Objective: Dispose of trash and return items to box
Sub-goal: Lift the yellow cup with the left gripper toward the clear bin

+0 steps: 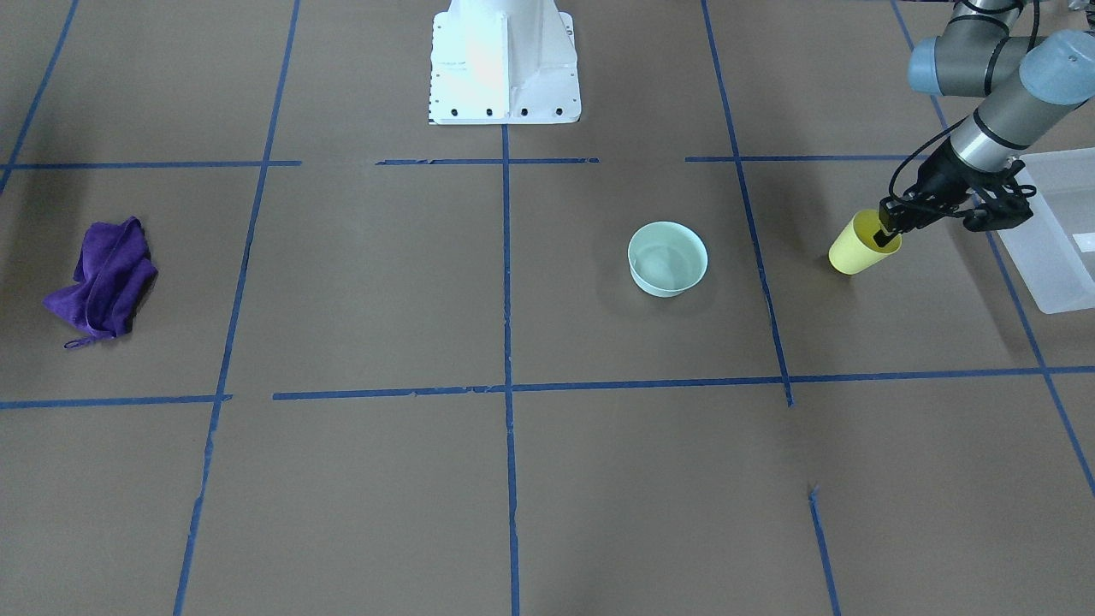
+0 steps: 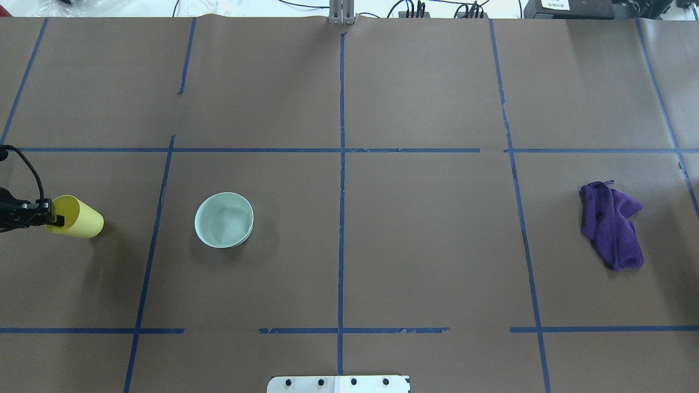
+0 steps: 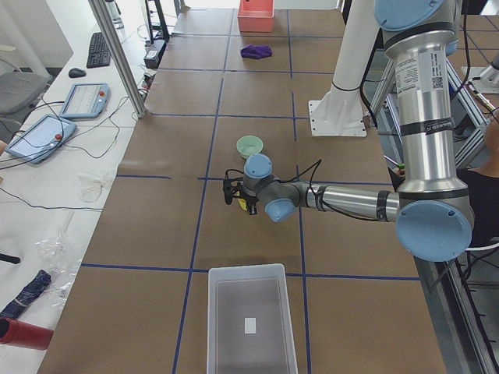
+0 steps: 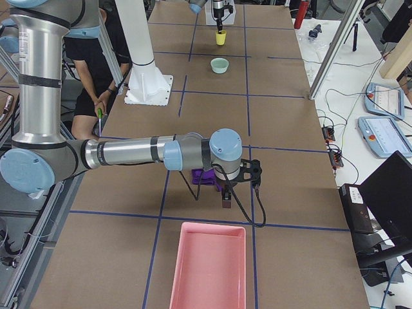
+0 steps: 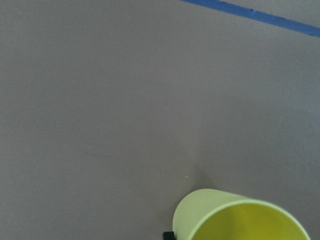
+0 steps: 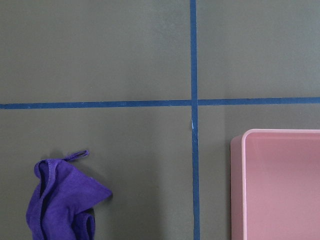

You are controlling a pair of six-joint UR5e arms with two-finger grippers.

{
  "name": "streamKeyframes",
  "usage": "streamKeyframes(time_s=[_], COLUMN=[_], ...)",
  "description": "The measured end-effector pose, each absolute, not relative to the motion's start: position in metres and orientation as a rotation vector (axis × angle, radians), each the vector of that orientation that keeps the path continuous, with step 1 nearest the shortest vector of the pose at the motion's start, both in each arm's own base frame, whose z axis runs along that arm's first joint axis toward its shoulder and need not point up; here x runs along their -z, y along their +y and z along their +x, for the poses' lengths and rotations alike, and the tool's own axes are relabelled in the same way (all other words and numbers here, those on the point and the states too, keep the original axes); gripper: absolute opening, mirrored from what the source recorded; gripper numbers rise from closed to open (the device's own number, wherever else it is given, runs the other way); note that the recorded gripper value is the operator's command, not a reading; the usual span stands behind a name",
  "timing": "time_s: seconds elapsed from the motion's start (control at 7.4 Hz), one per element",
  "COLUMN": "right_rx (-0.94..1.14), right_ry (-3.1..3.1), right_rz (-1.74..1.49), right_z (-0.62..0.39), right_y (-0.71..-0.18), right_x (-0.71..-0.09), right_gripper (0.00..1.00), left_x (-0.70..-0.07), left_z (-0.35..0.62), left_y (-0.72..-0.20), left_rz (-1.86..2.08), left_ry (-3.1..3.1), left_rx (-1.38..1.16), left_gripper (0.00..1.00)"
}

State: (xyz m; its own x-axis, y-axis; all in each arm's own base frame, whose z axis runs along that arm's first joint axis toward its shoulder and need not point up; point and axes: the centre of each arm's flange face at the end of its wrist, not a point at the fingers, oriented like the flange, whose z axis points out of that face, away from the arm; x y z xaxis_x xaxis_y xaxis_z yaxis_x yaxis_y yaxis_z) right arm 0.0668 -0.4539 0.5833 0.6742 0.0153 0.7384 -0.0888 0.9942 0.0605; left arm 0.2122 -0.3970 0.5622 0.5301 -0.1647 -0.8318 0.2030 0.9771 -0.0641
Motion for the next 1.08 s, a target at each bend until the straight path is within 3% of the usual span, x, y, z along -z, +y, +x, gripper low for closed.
streamKeyframes(time_s=[0.68,1.08], right_rx=[0.066,0.032], right_ry=[-0.842,-0.85], right_rz=[0.165,0.084], right_z=[0.021,-0.04], right_y=[-0.466,-0.477], right_x=[-0.521,-0.504], right_gripper=[1.0,1.0], left_x=[-0.545,-0.552], left_z=[0.169,0.089], left_y=[-0.4,-0.436], left_rz=[0.068,0.185], left_ry=[1.043,0.903], left_rx=[0.149,0.068], left_gripper=[0.0,0.0])
